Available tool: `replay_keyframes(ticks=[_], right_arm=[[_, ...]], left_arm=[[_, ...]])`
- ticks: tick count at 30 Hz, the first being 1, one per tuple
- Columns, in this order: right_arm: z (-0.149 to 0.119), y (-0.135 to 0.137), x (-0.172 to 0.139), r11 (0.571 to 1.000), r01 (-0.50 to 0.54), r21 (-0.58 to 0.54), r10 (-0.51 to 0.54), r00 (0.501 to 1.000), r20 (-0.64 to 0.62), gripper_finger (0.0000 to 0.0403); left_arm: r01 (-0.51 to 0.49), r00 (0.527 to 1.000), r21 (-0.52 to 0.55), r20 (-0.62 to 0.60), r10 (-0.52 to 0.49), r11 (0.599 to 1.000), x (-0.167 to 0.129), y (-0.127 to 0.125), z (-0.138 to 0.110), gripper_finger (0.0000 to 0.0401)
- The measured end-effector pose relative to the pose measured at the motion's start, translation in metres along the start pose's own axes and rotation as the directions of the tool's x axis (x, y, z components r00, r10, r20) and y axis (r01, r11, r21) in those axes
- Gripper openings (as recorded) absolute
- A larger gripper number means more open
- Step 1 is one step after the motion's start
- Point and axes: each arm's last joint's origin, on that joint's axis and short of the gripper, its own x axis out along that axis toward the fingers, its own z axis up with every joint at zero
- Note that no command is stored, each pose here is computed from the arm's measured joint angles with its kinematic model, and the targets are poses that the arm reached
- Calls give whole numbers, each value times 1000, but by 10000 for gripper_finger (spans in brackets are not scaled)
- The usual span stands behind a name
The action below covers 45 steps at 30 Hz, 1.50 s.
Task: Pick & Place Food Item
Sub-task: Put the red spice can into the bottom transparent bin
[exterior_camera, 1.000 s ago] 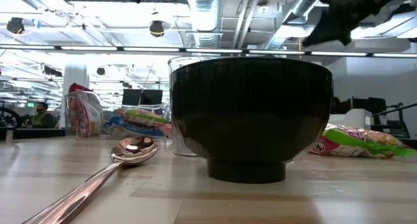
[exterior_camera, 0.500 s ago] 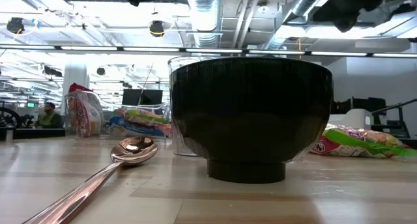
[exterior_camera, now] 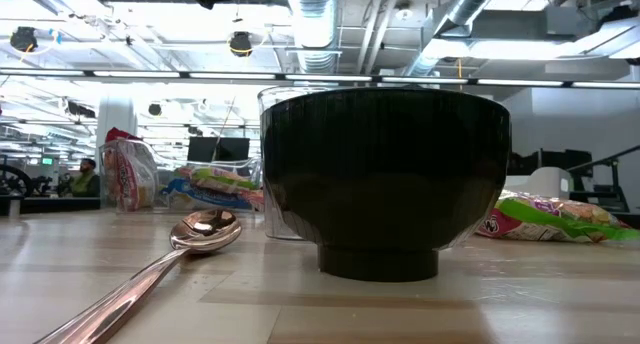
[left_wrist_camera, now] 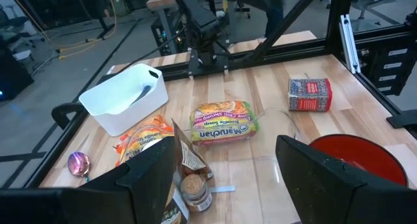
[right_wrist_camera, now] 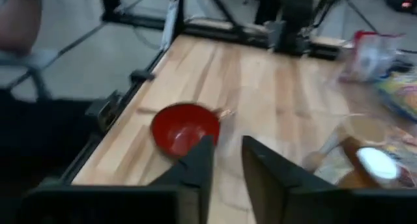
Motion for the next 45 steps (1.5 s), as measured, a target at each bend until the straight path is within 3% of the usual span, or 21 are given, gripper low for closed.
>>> replay_keyframes(ticks=[7,11,15,19,22,24,32,39,45], right_arm=[[-13,47,16,996,-76,-49,65,981,-182,211],[-9,73,27,995,-70,-74,35,916,-399,263],[-1,95,38,994,-47,-96,-23,783,-621,275],[-7,104,52,994,2,-113,-95,550,-829,275],[-22,104,61,984,59,-169,-178,405,-897,275],[-31,106,68,983,65,-172,-184,359,-915,276],[-40,102,91,988,115,-104,-138,341,-930,276],[-55,96,92,988,151,-32,-69,249,-966,276],[-76,95,99,989,143,30,-10,273,-962,276]], left_arm=[[0,1000,0,0,0,1000,0,0,0,257],[0,1000,-2,0,0,1000,0,0,0,257],[0,1000,-3,0,0,1000,0,0,0,257],[0,1000,-3,0,0,1000,0,0,0,257],[0,1000,-3,0,0,1000,0,0,0,257],[0,1000,-2,-1,0,1000,0,0,0,257],[1,1000,1,-4,-1,1000,0,0,0,257],[1,1000,2,-4,-1,1000,0,0,0,257],[1,1000,3,-7,-1,1000,0,0,-1,257]])
